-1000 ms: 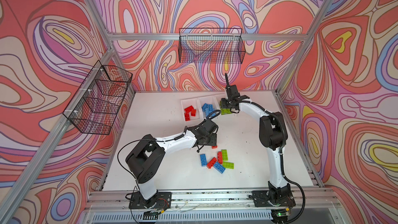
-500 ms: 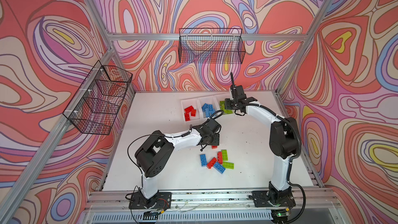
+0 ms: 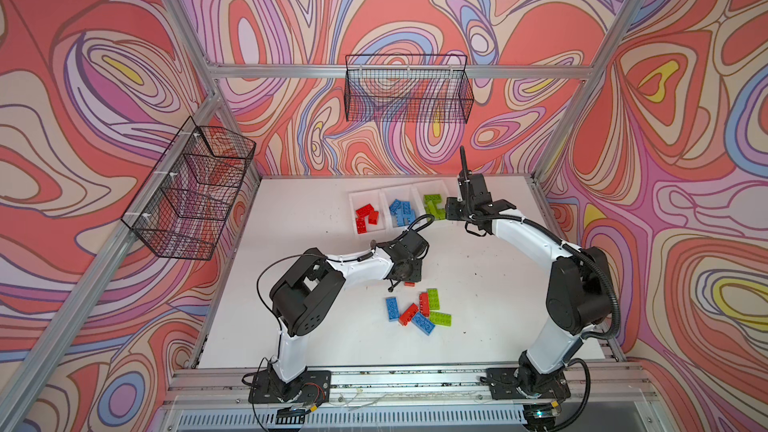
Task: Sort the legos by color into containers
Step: 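Drop the lime-green brick in the farthest bin while the left grasps the red brick, then drop the red brick in the red bin while the right returns to the pile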
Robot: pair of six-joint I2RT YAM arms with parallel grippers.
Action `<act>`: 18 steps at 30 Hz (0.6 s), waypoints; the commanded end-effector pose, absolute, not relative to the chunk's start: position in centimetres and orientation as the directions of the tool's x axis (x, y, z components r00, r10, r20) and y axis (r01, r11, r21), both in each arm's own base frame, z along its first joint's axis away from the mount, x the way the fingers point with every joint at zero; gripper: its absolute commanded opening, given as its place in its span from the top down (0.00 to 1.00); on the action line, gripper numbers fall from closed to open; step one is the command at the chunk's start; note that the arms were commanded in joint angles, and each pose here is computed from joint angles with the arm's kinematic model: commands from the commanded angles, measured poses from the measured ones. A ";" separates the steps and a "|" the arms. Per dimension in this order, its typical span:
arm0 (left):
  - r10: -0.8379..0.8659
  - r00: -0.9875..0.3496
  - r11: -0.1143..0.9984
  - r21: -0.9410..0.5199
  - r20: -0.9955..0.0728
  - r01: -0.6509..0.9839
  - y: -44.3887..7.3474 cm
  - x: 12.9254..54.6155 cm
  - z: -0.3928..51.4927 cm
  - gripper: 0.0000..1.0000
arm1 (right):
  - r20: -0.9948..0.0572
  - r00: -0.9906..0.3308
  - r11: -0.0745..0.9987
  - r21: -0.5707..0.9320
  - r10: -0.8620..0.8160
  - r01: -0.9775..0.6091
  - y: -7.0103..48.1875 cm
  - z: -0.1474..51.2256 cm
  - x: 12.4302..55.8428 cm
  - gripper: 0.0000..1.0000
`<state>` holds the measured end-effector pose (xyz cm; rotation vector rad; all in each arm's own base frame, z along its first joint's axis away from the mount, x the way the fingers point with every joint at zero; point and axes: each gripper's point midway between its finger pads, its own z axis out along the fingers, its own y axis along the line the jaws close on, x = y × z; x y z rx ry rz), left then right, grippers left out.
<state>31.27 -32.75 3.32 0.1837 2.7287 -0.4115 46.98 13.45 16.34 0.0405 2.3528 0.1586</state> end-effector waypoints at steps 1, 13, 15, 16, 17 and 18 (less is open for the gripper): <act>0.097 -0.922 0.957 -0.219 -0.375 0.190 -31.6 30.6 3.5 0.74 | -0.691 -0.718 0.992 0.123 0.085 -0.001 12.8 16.4 45.6 0.45; 0.073 -0.849 0.956 -0.205 -0.523 0.209 -27.7 35.0 10.6 0.84 | -0.621 -0.772 0.987 0.152 0.136 0.052 11.5 13.9 40.4 0.48; 0.057 -0.826 0.962 -0.190 -0.561 0.196 -25.8 36.4 12.3 0.83 | -0.618 -0.773 0.988 0.142 0.140 0.065 11.3 13.5 39.4 0.48; 0.052 -0.812 0.964 -0.182 -0.581 0.193 -24.8 37.3 13.1 0.83 | -0.609 -0.779 0.986 0.148 0.148 0.072 11.2 13.1 38.9 0.48; 0.054 -0.803 0.967 -0.168 -0.593 0.189 -23.8 38.0 13.5 0.83 | -0.597 -0.788 0.985 0.155 0.153 0.073 11.3 12.6 38.5 0.48; 0.051 -0.797 0.972 -0.153 -0.601 0.178 -22.7 39.0 14.0 0.83 | -0.587 -0.794 0.983 0.168 0.156 0.069 11.7 12.2 37.9 0.48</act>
